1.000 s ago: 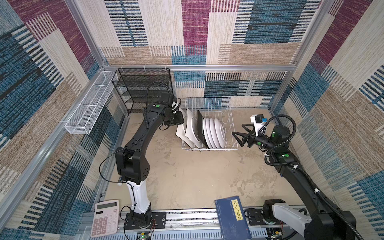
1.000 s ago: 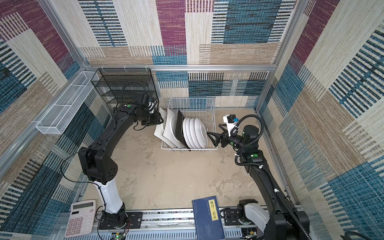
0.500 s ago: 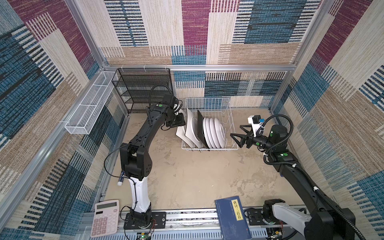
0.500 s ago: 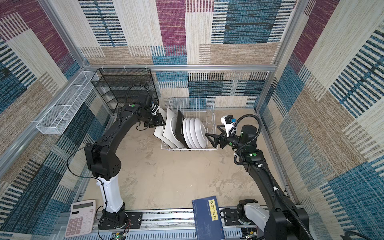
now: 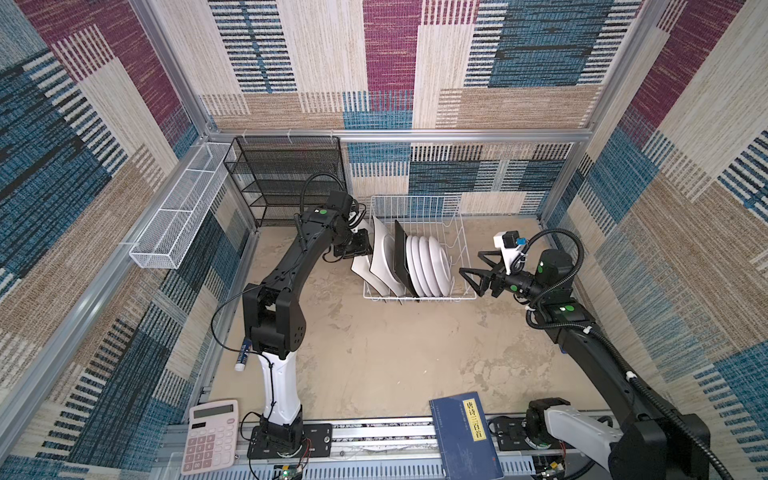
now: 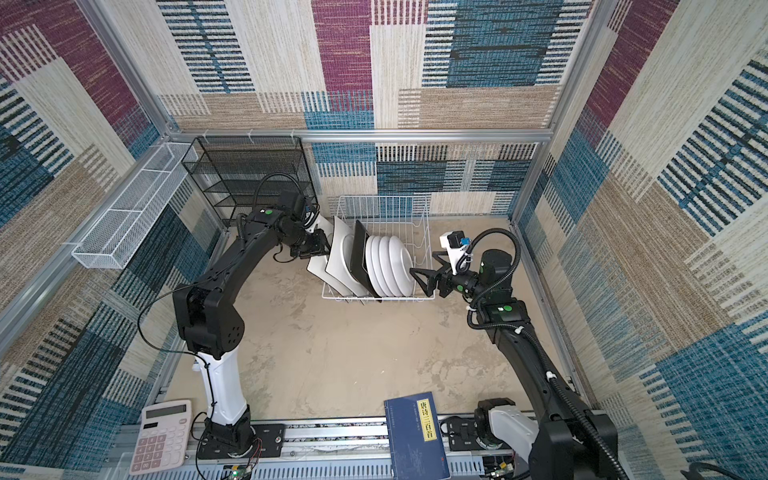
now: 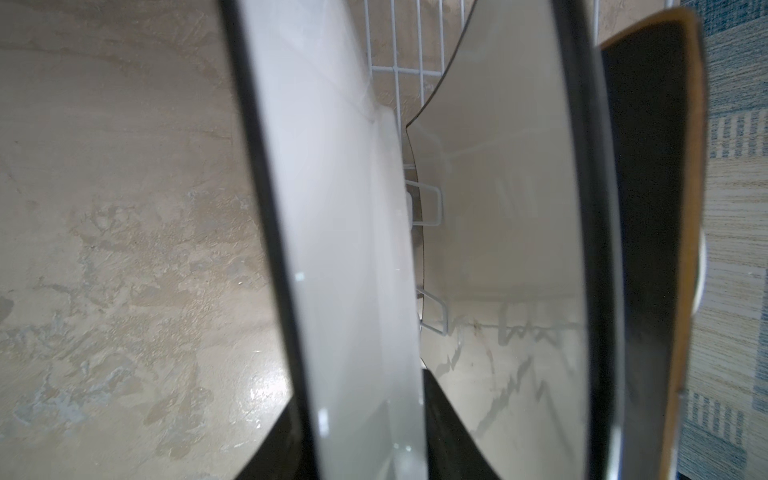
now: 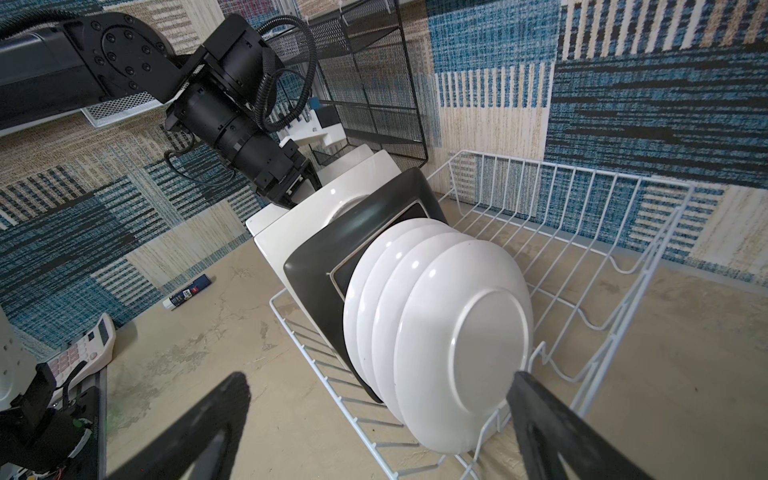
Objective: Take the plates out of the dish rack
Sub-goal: 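Close the left gripper on the rim of the white square plate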
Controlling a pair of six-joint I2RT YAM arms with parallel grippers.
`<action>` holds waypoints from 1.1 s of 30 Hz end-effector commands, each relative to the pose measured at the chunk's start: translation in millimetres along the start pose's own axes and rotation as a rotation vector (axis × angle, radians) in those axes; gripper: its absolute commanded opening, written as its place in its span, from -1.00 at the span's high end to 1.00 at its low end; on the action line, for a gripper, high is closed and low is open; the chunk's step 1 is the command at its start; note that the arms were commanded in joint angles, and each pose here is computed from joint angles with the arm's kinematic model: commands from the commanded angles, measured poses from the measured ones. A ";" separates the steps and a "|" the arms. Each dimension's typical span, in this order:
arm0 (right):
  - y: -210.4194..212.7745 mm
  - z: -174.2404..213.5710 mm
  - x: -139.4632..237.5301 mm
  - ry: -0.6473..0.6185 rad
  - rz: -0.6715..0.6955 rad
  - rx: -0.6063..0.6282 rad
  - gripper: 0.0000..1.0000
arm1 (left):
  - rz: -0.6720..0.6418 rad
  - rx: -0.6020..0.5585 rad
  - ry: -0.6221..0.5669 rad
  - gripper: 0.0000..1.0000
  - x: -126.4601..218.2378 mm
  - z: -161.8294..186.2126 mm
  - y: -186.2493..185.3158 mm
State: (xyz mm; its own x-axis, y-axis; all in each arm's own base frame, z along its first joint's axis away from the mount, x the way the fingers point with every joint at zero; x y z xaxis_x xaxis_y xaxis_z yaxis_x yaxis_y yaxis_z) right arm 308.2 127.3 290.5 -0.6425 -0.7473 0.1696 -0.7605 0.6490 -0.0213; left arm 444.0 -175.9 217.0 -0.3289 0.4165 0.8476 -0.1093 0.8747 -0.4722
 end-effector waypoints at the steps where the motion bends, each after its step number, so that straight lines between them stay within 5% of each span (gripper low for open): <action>1: -2.4 -5.7 0.5 -0.013 0.017 0.022 -0.98 | -0.005 0.009 0.021 0.24 -0.8 3.9 1.6; 15: -3.4 -5.7 0.7 -0.012 0.027 0.029 -0.98 | 0.002 0.070 0.050 0.60 -5.3 9.8 3.1; 23: -3.9 -5.5 0.6 -0.011 0.031 0.030 -0.98 | 0.005 0.095 0.076 0.99 -8.2 17.5 4.2; 33: -6.2 -6.8 -0.3 -0.008 0.041 0.027 -0.98 | -0.021 0.108 0.055 1.00 -6.5 19.2 3.4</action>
State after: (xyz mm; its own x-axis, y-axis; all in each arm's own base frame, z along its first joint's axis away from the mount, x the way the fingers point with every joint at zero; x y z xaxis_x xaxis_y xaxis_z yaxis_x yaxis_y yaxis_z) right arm 310.4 125.7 289.2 -0.6582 -0.7314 0.1780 -0.7462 0.6652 -0.0257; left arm 436.3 -192.1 219.6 -0.2944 0.5146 0.8053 -0.1633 0.8031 -0.5730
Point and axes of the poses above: each gripper's point midway between its finger pads, its own x axis back along the fingers, its own y axis along the line the jaws close on, z = x × y, the point moved 3 cm from there along x, back along the fingers, and after that the axes turned 15 degrees about x, right-handed, at the moved point
